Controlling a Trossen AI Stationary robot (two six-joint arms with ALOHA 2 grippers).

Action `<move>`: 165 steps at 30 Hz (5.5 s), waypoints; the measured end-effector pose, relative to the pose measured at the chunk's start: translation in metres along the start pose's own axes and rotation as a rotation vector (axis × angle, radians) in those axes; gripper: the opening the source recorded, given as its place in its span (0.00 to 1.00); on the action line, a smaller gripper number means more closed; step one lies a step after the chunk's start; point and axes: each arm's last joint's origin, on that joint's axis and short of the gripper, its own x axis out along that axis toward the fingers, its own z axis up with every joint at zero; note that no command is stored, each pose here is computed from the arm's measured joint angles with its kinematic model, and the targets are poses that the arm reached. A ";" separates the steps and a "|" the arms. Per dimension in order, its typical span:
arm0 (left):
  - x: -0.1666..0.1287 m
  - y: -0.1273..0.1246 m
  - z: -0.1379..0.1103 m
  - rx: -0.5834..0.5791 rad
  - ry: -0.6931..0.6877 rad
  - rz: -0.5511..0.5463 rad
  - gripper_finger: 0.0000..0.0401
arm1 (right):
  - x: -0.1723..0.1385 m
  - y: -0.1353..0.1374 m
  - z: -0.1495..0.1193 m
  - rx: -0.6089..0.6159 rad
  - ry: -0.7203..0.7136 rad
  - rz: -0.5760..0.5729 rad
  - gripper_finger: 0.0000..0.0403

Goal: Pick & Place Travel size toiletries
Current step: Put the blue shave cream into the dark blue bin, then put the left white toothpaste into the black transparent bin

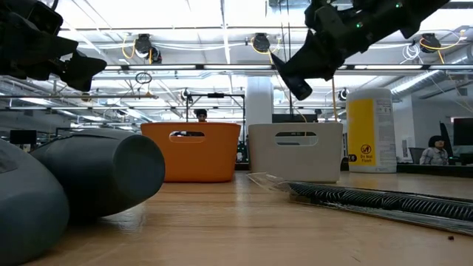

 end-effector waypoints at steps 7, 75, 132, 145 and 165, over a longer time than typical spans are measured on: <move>0.000 0.000 0.000 0.000 0.000 0.000 0.68 | 0.003 -0.017 0.002 0.002 0.001 -0.061 0.35; 0.000 0.000 0.000 0.000 -0.001 0.000 0.68 | 0.013 -0.153 -0.004 0.302 -0.015 -0.302 0.35; 0.000 0.000 0.000 0.000 -0.001 0.000 0.68 | 0.056 -0.174 0.001 0.294 0.478 -0.351 0.36; 0.000 0.000 0.000 0.000 -0.001 0.000 0.68 | 0.056 -0.175 0.003 0.271 0.468 -0.365 0.59; 0.000 0.000 0.000 0.000 0.000 0.000 0.68 | 0.027 -0.118 0.050 0.152 0.220 -0.196 0.58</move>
